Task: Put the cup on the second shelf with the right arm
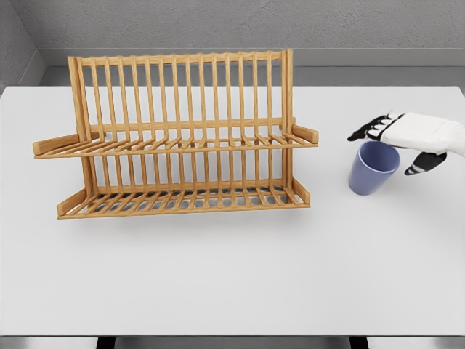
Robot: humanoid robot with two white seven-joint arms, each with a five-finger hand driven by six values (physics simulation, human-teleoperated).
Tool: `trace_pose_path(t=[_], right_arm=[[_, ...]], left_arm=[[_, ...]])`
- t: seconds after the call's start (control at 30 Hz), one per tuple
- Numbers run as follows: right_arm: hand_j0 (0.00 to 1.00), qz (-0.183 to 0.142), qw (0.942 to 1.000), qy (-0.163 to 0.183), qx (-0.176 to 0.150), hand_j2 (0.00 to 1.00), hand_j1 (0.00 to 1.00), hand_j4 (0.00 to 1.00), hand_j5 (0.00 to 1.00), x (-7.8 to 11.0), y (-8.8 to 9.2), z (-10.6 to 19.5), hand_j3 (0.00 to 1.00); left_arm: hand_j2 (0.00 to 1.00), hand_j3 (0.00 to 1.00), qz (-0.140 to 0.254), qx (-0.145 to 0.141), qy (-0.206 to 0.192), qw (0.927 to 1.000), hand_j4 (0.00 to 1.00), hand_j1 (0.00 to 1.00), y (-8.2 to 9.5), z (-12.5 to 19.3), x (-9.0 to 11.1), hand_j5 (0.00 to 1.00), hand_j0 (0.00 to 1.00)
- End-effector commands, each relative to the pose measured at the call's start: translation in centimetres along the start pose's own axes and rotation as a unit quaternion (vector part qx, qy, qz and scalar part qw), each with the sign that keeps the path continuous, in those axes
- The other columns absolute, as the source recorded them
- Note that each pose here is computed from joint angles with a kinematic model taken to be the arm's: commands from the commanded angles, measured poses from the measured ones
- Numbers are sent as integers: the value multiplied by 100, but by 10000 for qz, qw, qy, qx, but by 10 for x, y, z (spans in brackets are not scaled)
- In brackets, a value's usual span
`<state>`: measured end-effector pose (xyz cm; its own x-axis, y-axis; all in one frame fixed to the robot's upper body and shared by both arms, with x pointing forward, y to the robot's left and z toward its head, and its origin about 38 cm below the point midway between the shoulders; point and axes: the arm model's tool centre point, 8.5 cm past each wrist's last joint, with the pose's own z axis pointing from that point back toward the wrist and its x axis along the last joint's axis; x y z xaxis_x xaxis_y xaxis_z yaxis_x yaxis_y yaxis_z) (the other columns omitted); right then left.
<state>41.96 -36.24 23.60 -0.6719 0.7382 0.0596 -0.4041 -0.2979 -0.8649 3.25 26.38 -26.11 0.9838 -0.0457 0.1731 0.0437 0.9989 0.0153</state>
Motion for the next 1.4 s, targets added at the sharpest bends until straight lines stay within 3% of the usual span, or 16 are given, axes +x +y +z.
trace_pose_path(t=[0.0, 0.8, 0.83, 0.9, 1.37], right_arm=[[100, -70, 10000, -33, 59, 100, 100, 100, 100, 1, 6, -5, 100], [100, -222, 9996, -55, 192, 100, 100, 100, 100, -4, 13, -21, 100], [88, -216, 9996, -51, 196, 88, 88, 88, 88, -4, 14, -21, 88], [78, -214, 9996, -41, 192, 78, 78, 78, 78, -4, 13, -21, 78], [70, -114, 9999, -2, 121, 70, 70, 70, 70, -6, 4, -15, 70]], left_arm=[[100, 100, 3, 1, 5, 10000, 100, 100, 0, 0, 0, 100, 100], [100, 100, 3, 0, -2, 10000, 100, 100, 0, 0, 0, 100, 100], [100, 100, 3, 0, -2, 10000, 100, 100, 0, 0, 0, 100, 100], [100, 100, 3, 0, -2, 10000, 100, 100, 0, 0, 0, 100, 100], [100, 100, 3, 0, -2, 10000, 100, 100, 0, 0, 0, 100, 100]])
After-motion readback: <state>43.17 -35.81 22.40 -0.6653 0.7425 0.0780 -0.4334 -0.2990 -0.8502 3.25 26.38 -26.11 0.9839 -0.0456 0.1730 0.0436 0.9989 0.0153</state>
